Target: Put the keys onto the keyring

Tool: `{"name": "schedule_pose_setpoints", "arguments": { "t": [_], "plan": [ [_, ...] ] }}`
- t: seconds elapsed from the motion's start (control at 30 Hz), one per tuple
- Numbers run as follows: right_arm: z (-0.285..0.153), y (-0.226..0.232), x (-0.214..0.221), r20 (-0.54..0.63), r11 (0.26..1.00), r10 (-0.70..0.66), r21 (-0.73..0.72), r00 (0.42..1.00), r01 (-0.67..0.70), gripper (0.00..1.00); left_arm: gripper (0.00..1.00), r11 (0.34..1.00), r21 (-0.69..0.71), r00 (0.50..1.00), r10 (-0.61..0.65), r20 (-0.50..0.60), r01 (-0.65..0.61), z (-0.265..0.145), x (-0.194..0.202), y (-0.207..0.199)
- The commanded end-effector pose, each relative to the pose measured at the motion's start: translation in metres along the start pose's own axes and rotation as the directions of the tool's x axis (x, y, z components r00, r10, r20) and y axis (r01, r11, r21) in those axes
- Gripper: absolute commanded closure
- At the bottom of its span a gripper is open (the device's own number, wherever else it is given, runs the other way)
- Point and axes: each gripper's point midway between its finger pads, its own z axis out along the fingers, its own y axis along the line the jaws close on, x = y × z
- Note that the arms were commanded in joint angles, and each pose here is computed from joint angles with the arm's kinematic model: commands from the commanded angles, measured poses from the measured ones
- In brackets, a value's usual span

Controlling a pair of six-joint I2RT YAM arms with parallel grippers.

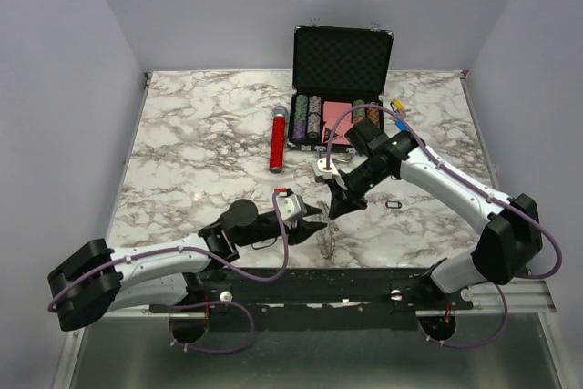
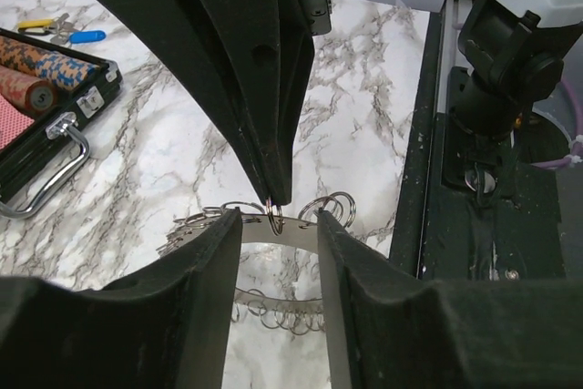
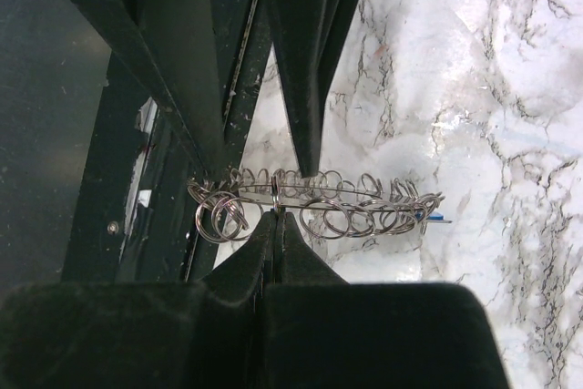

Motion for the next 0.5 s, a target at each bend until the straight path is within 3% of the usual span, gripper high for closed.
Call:
{"name": "schedule_pose_setpoints", "arguments": {
  "t": [0.0,0.47],
  "plan": [
    [-0.0027,0.0028,-0.0135,0.031,1.000,-0.025,-0.011,0.999,0.026,0.99,0.57,0.999,0.049,0.998,-0.006,0.056,0.004,0.0083,-0.0164,-0.0075],
    [-0.0021,0.0041,-0.0145,0.041,1.000,-0.019,-0.020,0.999,0.020,0.99,0.63,0.999,0.038,0.999,-0.006,0.040,0.004,0.0140,-0.0092,-0.0038]
  ]
}}
